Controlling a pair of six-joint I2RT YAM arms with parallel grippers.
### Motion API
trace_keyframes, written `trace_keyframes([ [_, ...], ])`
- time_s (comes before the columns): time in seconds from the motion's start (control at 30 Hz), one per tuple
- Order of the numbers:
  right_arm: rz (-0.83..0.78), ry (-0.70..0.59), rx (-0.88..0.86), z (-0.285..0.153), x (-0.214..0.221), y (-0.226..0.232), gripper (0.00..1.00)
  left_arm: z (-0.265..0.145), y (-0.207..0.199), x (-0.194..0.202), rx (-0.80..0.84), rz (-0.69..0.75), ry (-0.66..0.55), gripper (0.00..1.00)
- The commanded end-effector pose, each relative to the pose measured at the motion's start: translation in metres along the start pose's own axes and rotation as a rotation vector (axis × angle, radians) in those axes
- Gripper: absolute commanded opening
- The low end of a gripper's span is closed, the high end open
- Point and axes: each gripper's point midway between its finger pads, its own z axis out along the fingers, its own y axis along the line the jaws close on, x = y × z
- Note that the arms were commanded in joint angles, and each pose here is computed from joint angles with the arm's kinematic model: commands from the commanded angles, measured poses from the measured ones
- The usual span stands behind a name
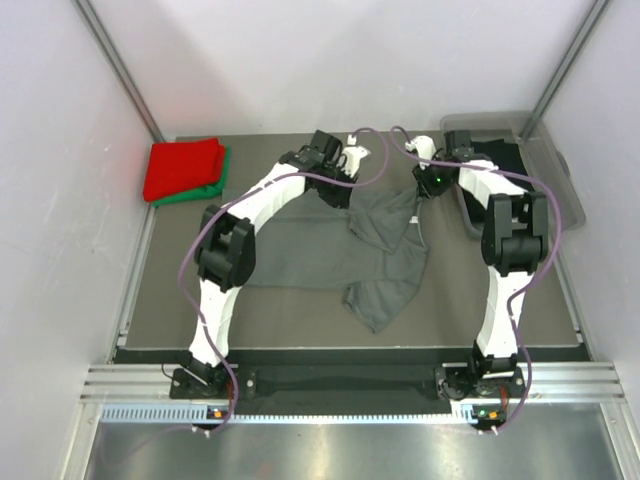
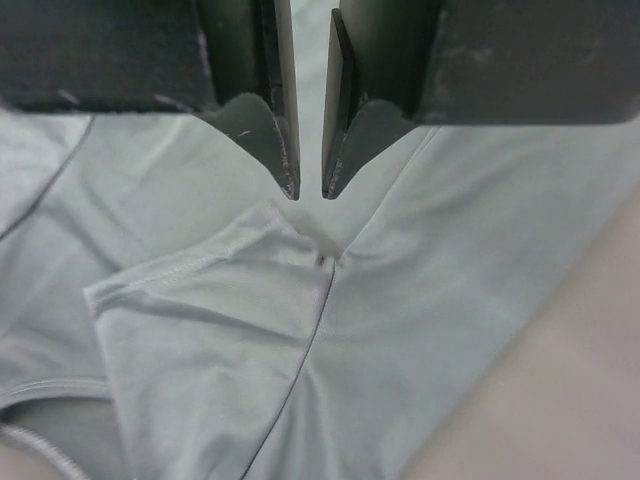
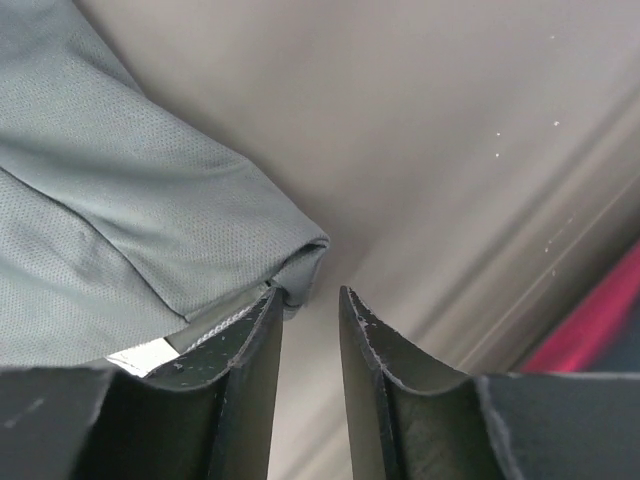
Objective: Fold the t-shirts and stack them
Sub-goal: Fold the tshirt
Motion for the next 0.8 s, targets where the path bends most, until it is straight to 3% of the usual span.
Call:
trace_keyframes([
  [0.0,-0.002,-0.049,-0.010,0.000,-0.018,-0.006,0.29,0.016,-0.026,-0.004,0.092,-0.031,0.011,0.20],
  [0.3,0.007,-0.049,-0.032,0.005,-0.015,-0.003,0.18,0.050,-0.071,0.017,0.144,0.020,0.099,0.19],
  [0.53,0.009,-0.053,-0.006,0.006,-0.019,-0.010,0.04,0.067,-0.076,0.044,0.151,0.012,0.163,0.19],
  [0.77,0.012,-0.073,0.026,0.009,-0.028,-0.021,0.00,0.081,-0.074,0.061,0.145,0.002,0.207,0.19],
])
